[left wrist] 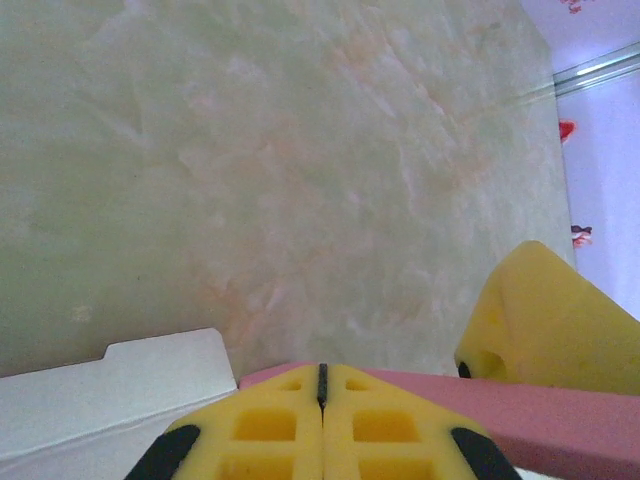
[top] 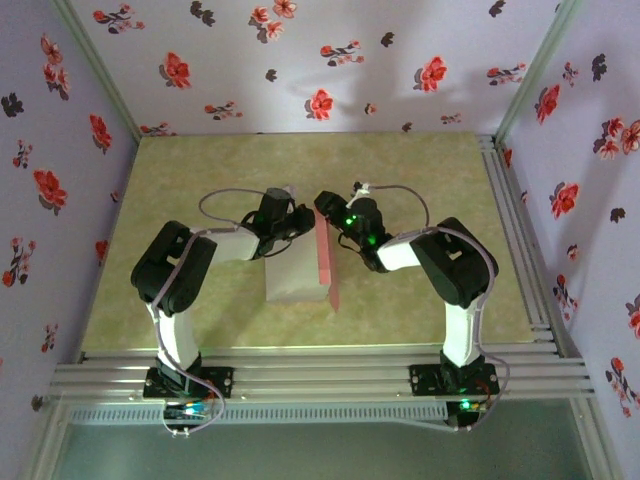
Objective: Fold the paper box
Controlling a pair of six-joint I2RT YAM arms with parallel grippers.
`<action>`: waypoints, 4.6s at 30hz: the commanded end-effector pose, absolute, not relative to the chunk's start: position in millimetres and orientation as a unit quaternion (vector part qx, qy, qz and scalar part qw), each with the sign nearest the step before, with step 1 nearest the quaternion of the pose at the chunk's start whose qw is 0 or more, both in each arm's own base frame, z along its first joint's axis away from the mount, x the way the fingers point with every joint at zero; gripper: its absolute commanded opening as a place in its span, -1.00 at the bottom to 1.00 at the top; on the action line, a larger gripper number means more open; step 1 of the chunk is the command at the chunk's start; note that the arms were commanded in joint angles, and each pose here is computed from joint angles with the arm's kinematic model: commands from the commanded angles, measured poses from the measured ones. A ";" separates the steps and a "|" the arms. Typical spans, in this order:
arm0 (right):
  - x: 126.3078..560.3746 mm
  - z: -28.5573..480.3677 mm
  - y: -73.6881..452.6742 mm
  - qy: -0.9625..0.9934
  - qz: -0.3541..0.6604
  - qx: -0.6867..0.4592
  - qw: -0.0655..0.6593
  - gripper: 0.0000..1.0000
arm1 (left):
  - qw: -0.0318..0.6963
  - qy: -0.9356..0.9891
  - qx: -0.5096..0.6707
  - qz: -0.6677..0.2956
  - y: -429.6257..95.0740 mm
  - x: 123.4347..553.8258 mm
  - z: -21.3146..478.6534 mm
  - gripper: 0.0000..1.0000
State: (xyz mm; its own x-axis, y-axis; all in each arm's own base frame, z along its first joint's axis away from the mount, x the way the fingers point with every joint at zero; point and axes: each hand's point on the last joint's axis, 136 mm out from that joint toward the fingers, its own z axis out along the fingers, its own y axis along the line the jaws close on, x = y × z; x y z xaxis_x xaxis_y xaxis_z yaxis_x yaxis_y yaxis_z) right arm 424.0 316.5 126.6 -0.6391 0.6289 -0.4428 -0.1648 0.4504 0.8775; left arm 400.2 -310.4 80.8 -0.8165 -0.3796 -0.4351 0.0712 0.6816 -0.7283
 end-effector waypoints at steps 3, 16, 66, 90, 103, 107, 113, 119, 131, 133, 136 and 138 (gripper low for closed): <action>407.6 74.8 312.1 0.798 0.483 0.157 0.324 -0.09 | 0.319 0.839 -0.029 -0.439 -340.1 389.6 125.2 -0.88; 411.2 97.2 305.5 0.792 0.529 0.130 0.277 -0.08 | 0.333 0.850 0.072 -0.403 -307.6 376.3 113.3 -0.77; 431.4 121.2 299.3 0.794 0.590 0.088 0.119 -0.08 | 0.405 0.721 0.333 -0.453 -357.6 396.3 102.3 -0.51; 384.6 141.0 248.8 0.883 0.444 0.059 0.144 0.44 | 0.429 0.744 0.346 -0.378 -361.0 371.3 98.6 -0.68; 345.9 133.0 245.4 0.884 0.453 0.069 0.091 0.43 | 0.420 0.741 0.368 -0.373 -363.4 346.9 100.8 -0.66; 338.0 123.9 251.6 0.878 0.466 0.073 0.080 0.42 | 0.415 0.749 0.369 -0.362 -363.7 344.6 92.9 -0.66; 335.9 121.5 254.5 0.871 0.476 0.086 0.088 0.53 | 0.413 0.755 0.373 -0.347 -365.4 341.7 84.2 -0.59; 336.0 123.7 255.3 0.866 0.482 0.093 0.094 0.54 | 0.399 0.761 0.381 -0.342 -366.1 336.4 78.0 -0.56; 333.1 120.4 258.6 0.853 0.503 0.113 0.081 0.52 | 0.411 0.763 0.383 -0.319 -364.9 342.6 75.0 -0.70; 332.0 119.6 260.6 0.849 0.509 0.117 0.077 0.52 | 0.416 0.764 0.380 -0.316 -365.5 344.2 75.4 -0.73; 330.2 118.7 262.7 0.845 0.516 0.121 0.074 0.52 | 0.426 0.764 0.372 -0.310 -365.4 349.0 77.7 -0.81; 329.3 118.0 263.6 0.842 0.520 0.124 0.074 0.51 | 0.430 0.765 0.369 -0.306 -365.3 351.4 77.6 -0.84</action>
State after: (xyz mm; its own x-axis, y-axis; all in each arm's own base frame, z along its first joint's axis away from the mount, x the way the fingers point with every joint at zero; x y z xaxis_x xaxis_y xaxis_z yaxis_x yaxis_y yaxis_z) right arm 337.3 257.6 115.3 -0.9558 0.2931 -0.0222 0.1205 0.4596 0.8799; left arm 343.2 -362.5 71.5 -0.3860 0.3153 -0.8669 0.8355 0.5179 -0.1837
